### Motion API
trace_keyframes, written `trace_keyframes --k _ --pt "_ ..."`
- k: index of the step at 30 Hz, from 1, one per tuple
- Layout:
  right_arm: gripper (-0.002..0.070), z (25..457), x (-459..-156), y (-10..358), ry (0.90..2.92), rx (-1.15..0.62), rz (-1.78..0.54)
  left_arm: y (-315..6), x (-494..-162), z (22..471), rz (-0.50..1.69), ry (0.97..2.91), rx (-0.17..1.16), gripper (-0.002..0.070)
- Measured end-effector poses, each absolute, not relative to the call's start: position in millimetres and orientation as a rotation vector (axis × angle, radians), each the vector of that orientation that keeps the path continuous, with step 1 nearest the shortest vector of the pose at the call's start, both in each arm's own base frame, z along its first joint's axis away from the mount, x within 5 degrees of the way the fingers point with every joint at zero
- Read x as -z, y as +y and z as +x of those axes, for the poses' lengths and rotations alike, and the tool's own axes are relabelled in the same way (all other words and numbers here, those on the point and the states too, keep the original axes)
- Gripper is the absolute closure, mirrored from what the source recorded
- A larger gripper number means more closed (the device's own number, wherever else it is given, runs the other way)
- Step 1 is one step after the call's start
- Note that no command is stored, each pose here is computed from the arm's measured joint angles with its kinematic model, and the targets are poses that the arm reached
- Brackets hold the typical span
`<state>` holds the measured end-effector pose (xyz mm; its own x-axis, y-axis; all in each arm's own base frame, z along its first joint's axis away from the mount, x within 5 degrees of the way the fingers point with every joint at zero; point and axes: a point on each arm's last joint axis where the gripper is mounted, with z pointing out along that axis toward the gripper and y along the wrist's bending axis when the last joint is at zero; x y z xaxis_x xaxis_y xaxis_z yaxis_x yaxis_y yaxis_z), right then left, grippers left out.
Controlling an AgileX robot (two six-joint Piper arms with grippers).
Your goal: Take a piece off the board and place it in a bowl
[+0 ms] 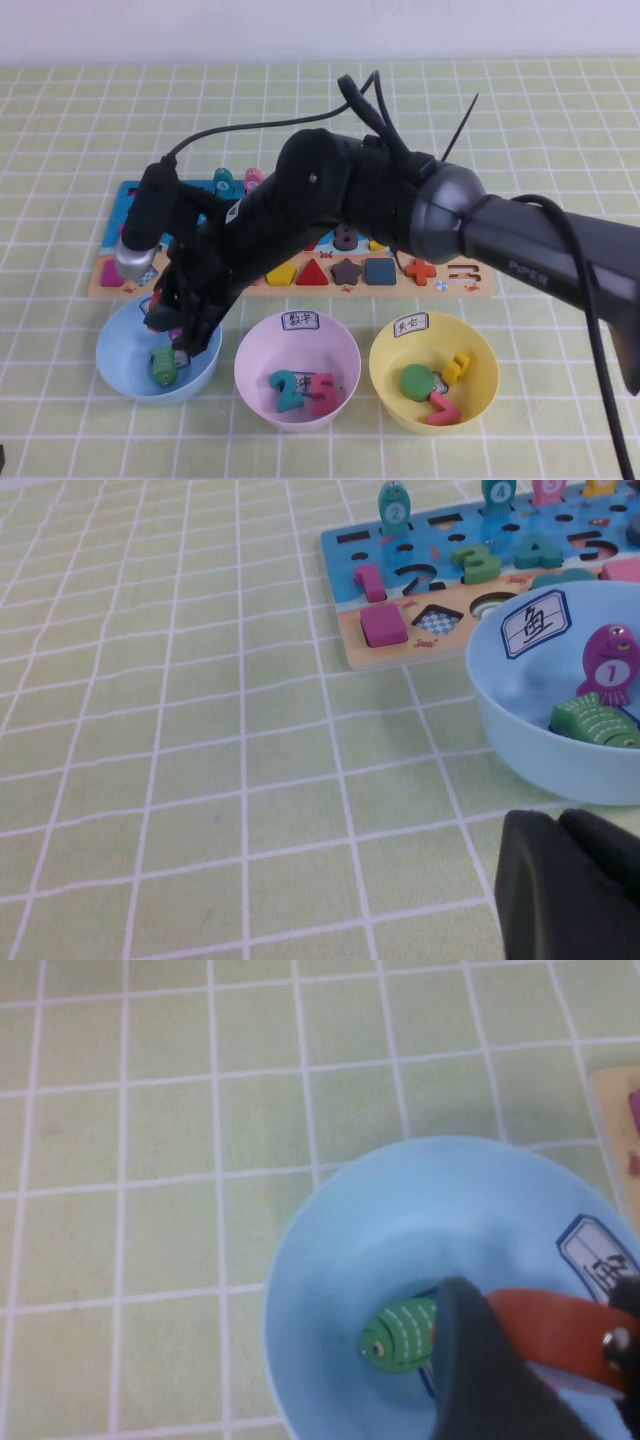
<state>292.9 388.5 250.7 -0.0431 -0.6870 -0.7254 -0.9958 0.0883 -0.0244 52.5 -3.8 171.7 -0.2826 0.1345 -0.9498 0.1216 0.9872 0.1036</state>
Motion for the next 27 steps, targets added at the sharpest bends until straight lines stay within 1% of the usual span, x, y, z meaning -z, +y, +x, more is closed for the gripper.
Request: trace_keyframes --k 8,12,14,15,18,20,21,23,24,26,27 --pt "0.0447 297.8 -233.3 393.6 1.812 -0.687 -1.653 -3.8 -171.7 52.5 0.186 1.861 -0.013 0.068" --pt "0.0444 298.0 -225.7 396.4 1.819 -0.716 -1.653 -3.8 -171.7 52.5 0.186 1.861 -0.013 0.068" --pt "0.0413 297.6 -225.5 397.3 1.812 -0.731 -1.652 -3.8 -171.7 52.5 0.186 1.861 -0.013 0.068" --pt "0.0364 297.5 -224.9 397.8 1.81 -0.738 -1.651 -3.8 -171.7 52.5 0.186 1.861 -0.013 0.068" --pt "0.0253 297.7 -224.5 398.4 1.805 -0.742 -1.646 -3.8 -171.7 52.5 0.186 1.861 -0.013 0.068" --pt "0.0226 298.0 -224.7 398.6 1.805 -0.742 -1.641 -3.8 -171.7 52.5 0.186 1.861 -0.013 0.068" --pt "0.0225 298.1 -224.8 398.6 1.805 -0.742 -1.64 -3.8 -171.7 52.5 0.186 1.861 -0.013 0.068" --pt "0.0249 298.2 -224.8 398.7 1.804 -0.741 -1.639 -3.8 -171.7 52.5 0.186 1.861 -0.013 0.068" --pt "0.0279 298.2 -225.9 398.5 1.802 -0.74 -1.637 -3.8 -171.7 52.5 0.186 1.861 -0.013 0.068" --pt "0.0366 297.4 -231.4 397.7 1.792 -0.74 -1.632 -3.8 -171.7 52.5 0.186 1.861 -0.013 0.068" --pt "0.0433 296.6 -236.8 396.7 1.785 -0.741 -1.625 -3.8 -171.7 52.5 0.186 1.861 -0.013 0.068"
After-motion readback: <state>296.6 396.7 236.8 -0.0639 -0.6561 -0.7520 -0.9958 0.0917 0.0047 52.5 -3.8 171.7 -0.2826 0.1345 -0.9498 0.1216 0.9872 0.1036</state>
